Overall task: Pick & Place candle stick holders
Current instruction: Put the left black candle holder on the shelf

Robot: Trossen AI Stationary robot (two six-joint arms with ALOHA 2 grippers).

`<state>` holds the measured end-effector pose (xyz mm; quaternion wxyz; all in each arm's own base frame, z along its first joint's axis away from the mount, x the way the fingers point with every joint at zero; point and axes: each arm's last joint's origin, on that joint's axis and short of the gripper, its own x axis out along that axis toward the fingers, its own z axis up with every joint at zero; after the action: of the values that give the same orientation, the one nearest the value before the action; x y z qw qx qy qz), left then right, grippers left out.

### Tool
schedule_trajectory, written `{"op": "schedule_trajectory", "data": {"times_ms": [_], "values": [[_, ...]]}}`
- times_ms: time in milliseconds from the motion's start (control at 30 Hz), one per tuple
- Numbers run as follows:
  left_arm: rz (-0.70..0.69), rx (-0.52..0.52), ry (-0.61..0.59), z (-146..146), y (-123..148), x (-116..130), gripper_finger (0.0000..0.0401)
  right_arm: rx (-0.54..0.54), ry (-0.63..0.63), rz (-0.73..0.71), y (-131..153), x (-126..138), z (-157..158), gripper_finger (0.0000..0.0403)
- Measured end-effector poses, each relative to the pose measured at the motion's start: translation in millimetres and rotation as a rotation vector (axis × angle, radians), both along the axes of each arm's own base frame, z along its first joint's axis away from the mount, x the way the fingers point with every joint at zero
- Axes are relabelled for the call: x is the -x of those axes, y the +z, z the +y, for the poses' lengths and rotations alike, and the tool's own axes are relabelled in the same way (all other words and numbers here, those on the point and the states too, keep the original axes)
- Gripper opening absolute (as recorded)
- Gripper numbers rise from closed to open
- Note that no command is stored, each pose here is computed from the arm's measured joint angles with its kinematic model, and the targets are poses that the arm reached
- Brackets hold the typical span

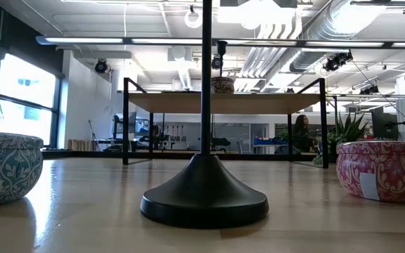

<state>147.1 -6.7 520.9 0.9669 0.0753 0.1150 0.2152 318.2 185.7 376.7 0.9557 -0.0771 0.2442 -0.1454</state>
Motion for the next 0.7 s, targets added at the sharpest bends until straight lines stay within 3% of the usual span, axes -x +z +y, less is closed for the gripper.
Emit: {"op": "schedule_trajectory", "data": {"times_ms": [167,367,567,700], "values": [[-0.040,-0.021,0.018,37,5,-12,0.0085,-0.007,-0.011,-0.007,0,0,0,0.0327],[0.003,0.047,0.032,95,-6,-31,0.0085,-0.018,-0.031,-0.019,0,0,-1,0.0327],[0.028,0.188,0.108,158,-25,-34,0.0085,-0.050,-0.050,-0.033,1,0,-1,0.0327],[0.050,0.325,0.040,189,-41,-35,0.0085,-0.072,-0.064,-0.036,0,0,-1,0.0327]]}}
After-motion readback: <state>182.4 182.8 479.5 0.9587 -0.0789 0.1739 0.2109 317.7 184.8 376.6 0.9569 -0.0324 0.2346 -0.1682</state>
